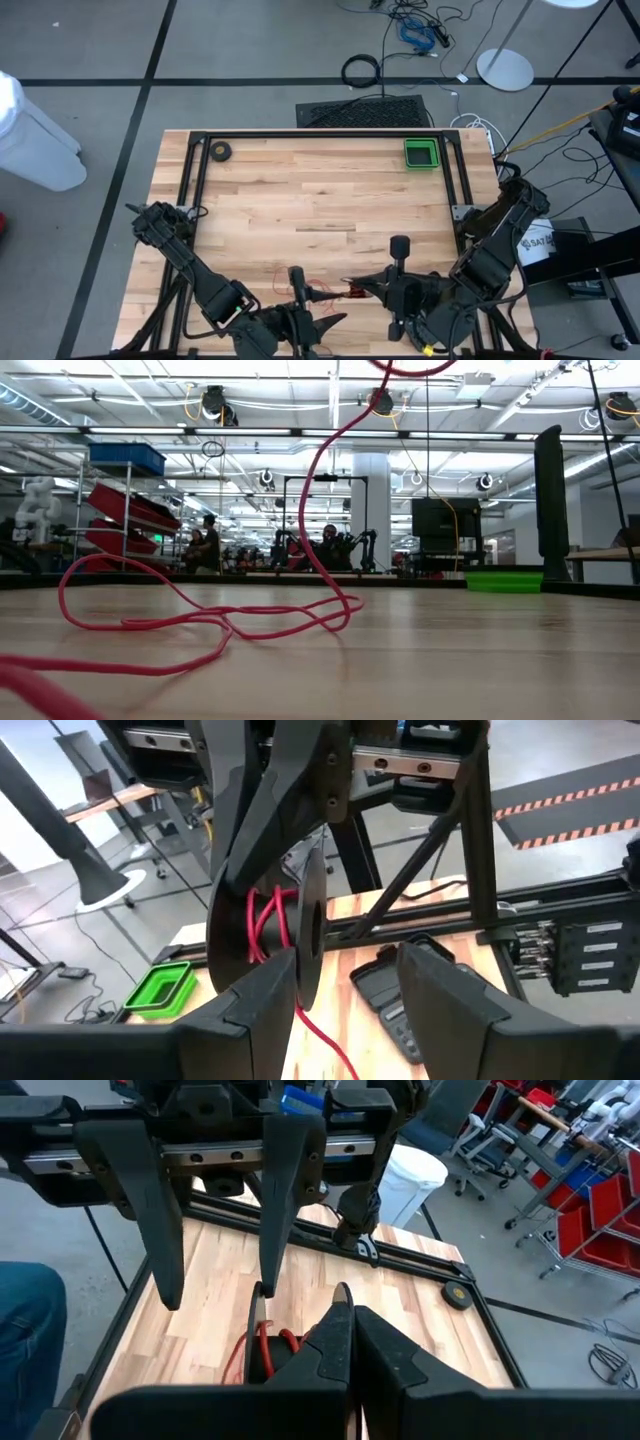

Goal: Coil cords
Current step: Coil the red wire on the black spool

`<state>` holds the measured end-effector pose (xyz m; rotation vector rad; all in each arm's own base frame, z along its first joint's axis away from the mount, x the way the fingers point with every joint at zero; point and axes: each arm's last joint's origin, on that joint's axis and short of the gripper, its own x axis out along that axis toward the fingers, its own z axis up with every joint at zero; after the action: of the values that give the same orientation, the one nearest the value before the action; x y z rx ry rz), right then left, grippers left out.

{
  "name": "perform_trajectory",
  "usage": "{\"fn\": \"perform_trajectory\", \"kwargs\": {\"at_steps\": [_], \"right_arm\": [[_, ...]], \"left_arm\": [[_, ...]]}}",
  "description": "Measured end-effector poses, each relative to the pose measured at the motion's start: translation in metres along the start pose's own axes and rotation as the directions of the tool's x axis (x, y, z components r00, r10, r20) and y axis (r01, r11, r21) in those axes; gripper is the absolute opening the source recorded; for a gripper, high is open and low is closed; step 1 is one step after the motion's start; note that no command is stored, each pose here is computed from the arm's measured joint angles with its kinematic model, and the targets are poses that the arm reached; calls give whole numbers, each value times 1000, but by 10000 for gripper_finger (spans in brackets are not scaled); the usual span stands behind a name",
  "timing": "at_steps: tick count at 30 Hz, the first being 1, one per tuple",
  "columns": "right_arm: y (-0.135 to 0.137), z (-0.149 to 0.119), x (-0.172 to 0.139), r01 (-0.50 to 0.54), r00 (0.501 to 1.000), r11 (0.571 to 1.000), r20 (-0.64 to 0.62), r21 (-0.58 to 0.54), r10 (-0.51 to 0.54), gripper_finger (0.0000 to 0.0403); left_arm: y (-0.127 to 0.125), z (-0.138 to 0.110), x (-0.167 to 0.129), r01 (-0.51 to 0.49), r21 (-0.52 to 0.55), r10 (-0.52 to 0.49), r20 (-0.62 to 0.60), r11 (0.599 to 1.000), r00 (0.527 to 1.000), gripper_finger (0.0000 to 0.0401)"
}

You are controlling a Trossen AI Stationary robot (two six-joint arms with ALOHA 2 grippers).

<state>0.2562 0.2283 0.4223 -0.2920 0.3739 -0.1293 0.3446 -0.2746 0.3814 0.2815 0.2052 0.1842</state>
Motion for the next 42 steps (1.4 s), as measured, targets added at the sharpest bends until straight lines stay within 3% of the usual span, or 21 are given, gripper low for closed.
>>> {"fn": "perform_trajectory", "kwargs": {"at_steps": [20,25,34,42], "right_arm": [[2,-1,5,-34,999,999,-11,-10,34,0],[2,-1,5,-28,1000,1000,-10,-9,28,0],[2,-1,5,-32,999,999,-10,-11,32,0],[1,0,4,-26,1000,998,-7,-56,25,9]], "left_arm": [[-10,-7,17,-29,26,28,29,999,999,172],[-9,-7,17,-75,18,75,24,997,997,129],[-7,-8,17,-121,25,121,13,992,993,12],[-7,-9,17,-148,59,148,8,987,989,5]]}}
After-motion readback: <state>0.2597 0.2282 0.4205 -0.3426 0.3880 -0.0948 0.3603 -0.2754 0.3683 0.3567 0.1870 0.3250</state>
